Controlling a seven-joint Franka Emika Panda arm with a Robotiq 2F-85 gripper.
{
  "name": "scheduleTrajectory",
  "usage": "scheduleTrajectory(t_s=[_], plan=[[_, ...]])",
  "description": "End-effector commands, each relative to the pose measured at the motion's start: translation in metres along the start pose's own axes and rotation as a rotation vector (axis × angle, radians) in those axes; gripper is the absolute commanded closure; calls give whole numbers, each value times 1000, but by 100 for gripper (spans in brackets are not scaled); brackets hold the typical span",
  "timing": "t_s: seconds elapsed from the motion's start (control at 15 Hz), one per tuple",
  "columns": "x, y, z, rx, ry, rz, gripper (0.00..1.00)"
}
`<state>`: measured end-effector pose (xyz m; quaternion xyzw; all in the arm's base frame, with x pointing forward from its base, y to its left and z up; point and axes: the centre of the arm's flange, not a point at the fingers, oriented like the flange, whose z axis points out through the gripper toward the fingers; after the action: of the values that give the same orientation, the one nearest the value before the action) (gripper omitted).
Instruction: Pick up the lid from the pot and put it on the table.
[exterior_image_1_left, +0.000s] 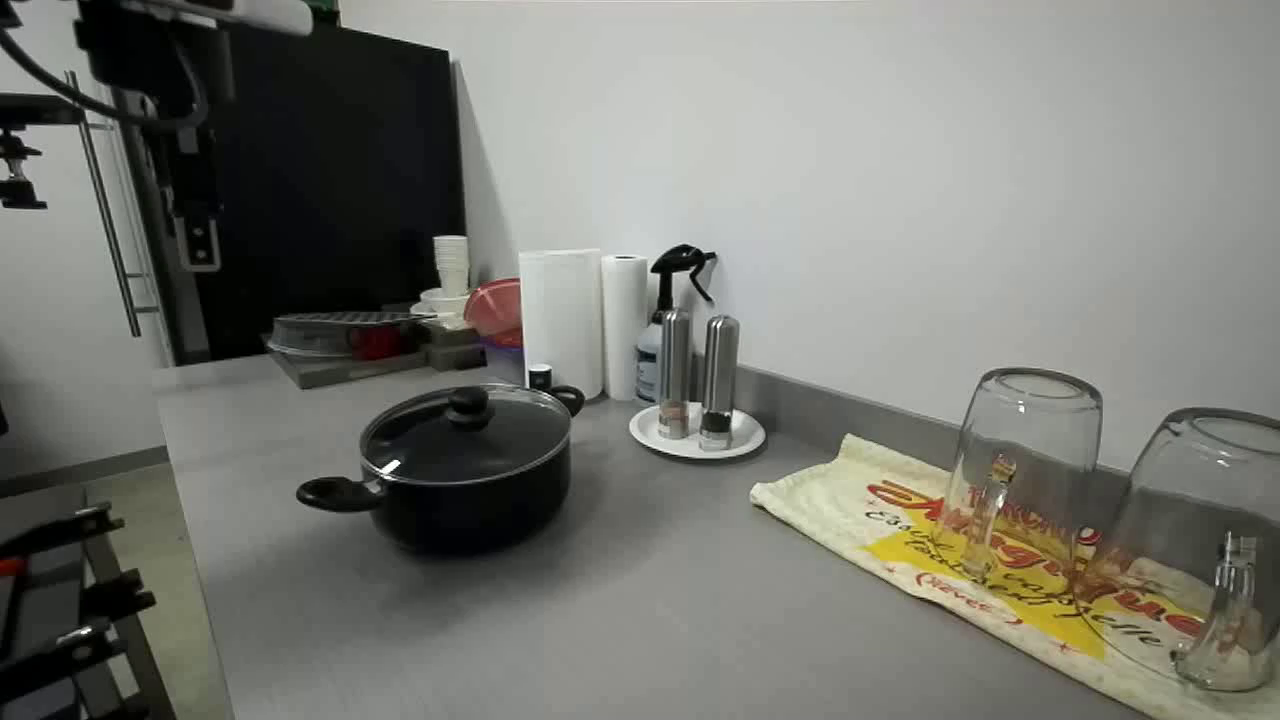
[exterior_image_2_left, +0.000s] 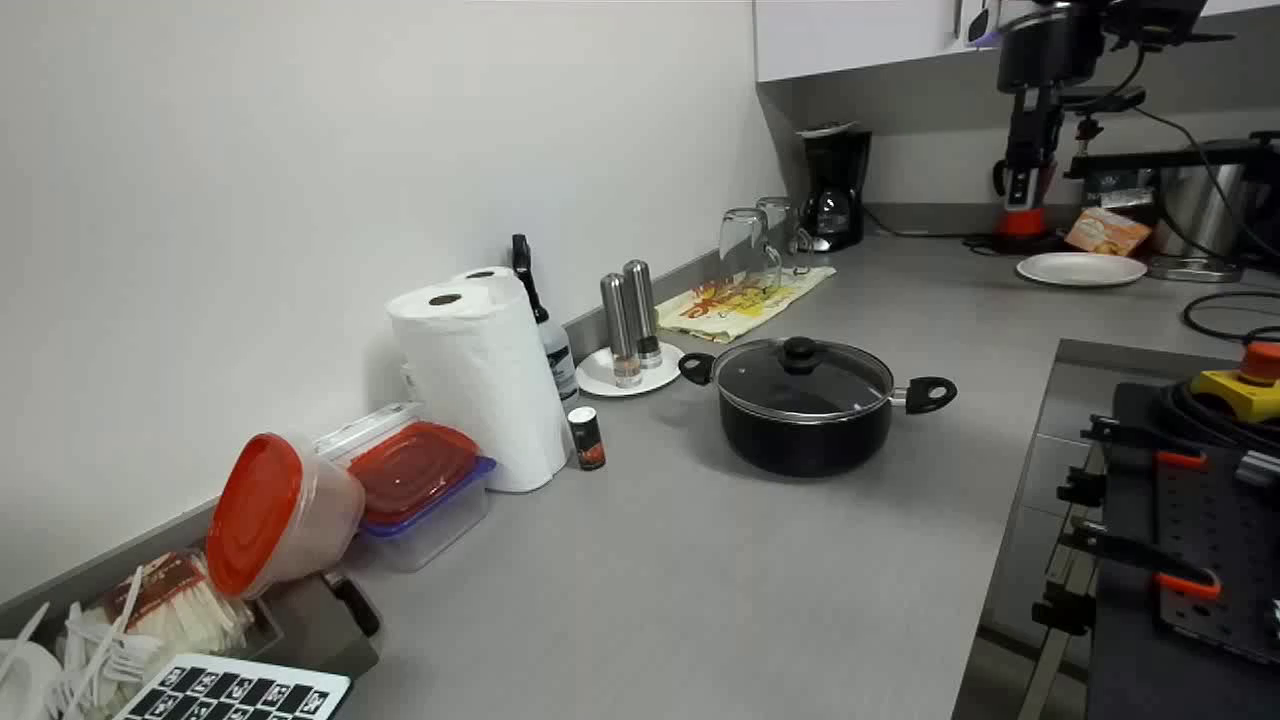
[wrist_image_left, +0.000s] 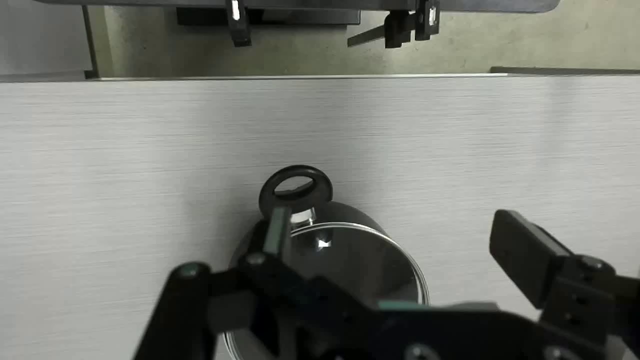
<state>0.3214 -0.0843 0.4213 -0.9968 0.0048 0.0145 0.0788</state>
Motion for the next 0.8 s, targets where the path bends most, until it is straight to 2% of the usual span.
scheduleTrajectory(t_s=[0.0, 0.27, 0.73], plan=[[0, 0, 0, 0, 0, 0, 0], [6, -3, 0, -3, 6, -3, 0], [74, -61, 21, -56, 82, -82, 0]])
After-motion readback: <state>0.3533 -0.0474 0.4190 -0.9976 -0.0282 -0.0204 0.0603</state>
